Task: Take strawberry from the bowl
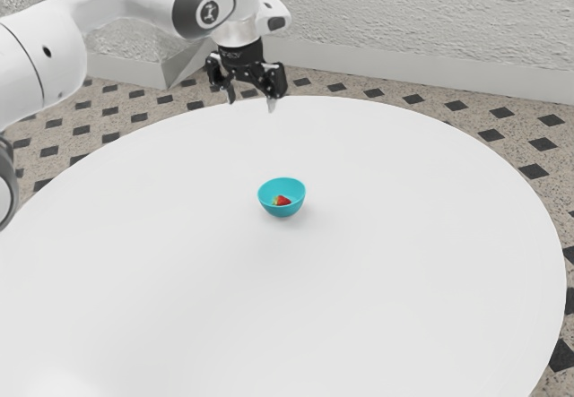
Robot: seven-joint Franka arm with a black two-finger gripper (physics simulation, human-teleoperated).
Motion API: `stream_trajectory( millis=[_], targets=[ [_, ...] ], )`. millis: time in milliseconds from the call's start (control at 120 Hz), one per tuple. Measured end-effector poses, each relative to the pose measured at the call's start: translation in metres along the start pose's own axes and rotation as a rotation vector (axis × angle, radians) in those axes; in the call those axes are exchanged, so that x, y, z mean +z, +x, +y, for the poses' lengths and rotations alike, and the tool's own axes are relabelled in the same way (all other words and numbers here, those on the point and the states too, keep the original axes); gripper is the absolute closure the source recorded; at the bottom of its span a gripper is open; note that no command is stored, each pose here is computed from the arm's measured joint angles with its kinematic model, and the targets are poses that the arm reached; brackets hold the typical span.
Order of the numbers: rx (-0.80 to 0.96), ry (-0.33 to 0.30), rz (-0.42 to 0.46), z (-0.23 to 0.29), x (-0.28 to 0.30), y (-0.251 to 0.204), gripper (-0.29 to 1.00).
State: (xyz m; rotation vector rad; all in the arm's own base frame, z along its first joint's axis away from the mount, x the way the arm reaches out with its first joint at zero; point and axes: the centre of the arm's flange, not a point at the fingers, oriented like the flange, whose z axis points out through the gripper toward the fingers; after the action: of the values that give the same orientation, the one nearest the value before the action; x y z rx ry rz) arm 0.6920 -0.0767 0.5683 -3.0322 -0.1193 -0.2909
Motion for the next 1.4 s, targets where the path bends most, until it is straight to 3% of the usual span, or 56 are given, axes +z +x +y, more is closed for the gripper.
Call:
stream_trajectory(
  millis=[183, 417, 517, 817, 1400],
  targets=[
    [0.001, 0.019, -0.084, -0.003, 0.015, -0.007, 0.03],
    [-0.004, 0.005, -0.209, 0.005, 0.131, 0.007, 0.01],
    [-0.019, 0.003, -0.228, 0.0, 0.17, 0.012, 0.11],
    [-0.062, -0.045, -0.161, -0.006, 0.25, 0.042, 0.31],
    [-0.065, -0.082, -0.08, -0.016, 0.313, 0.059, 0.4]
  ],
)
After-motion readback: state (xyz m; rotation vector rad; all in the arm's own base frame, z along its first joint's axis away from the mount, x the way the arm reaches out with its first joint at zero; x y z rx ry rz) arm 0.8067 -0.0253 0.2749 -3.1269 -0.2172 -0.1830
